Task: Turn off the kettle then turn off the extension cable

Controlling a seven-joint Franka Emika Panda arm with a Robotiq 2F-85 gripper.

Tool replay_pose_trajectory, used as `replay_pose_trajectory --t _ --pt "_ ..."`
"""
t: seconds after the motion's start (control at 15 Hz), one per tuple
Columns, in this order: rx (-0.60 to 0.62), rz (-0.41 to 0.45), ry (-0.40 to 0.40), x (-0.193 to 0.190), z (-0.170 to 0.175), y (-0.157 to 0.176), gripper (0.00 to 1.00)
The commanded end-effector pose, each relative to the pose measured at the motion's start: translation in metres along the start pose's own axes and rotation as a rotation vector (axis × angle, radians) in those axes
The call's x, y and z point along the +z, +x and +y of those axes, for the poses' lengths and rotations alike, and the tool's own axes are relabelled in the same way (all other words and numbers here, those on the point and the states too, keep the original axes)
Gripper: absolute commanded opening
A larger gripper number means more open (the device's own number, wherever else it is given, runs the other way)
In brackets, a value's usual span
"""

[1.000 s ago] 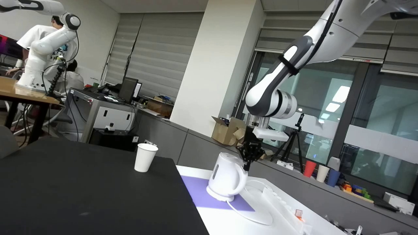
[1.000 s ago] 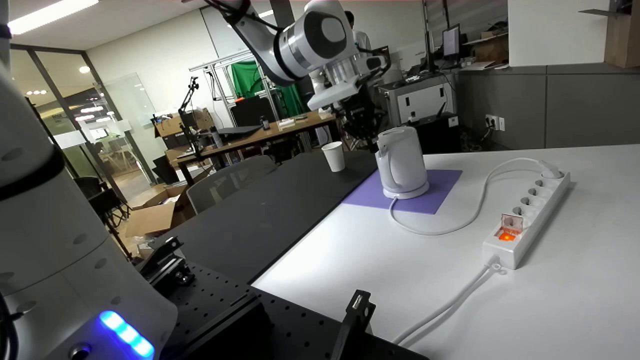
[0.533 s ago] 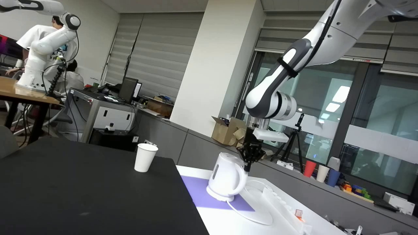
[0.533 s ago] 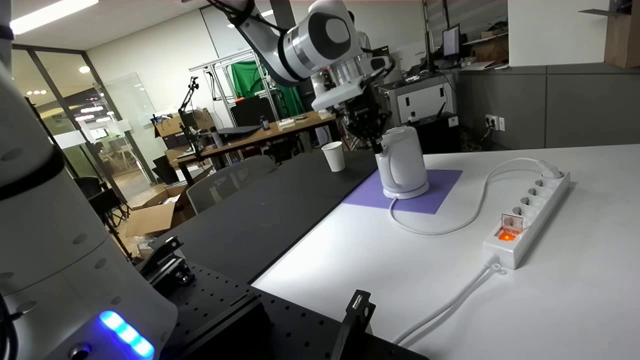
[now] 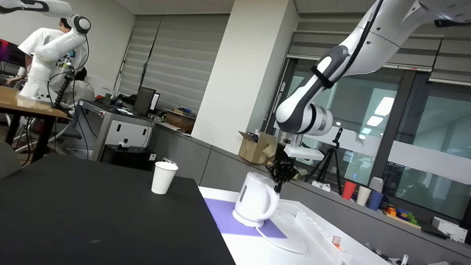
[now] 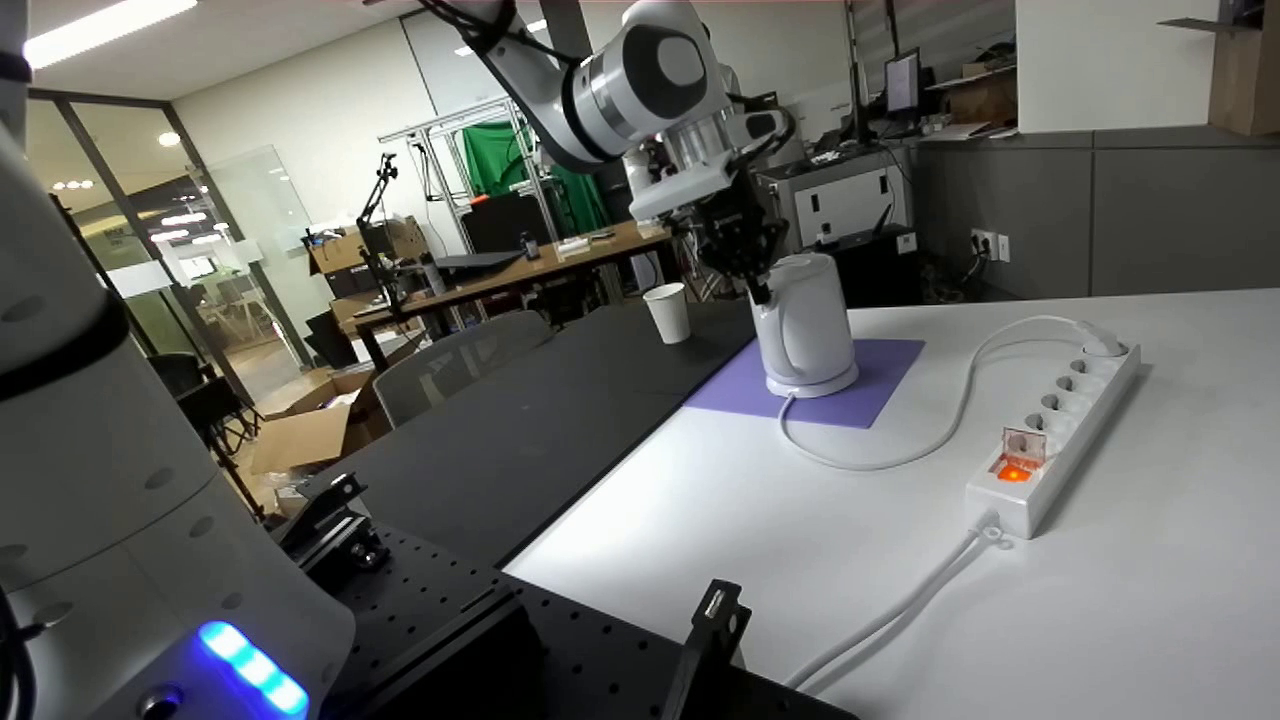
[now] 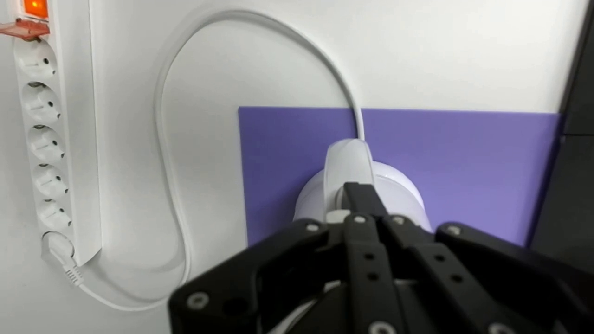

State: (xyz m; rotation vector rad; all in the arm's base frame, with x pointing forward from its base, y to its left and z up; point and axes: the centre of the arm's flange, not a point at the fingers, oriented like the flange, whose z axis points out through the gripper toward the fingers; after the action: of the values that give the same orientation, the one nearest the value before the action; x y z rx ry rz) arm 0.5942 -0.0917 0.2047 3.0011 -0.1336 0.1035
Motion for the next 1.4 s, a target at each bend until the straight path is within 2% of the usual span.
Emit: replay_pose_trajectory --t 0.0,0.87,1.33 --pt "0.019 0.003 0.014 0.007 0.005 0.007 0.00" --pt "0.066 0.076 0.076 0.031 0.001 -0.012 0.00" --pt "0.082 0.193 0.093 0.035 -0.002 -0.034 0.00"
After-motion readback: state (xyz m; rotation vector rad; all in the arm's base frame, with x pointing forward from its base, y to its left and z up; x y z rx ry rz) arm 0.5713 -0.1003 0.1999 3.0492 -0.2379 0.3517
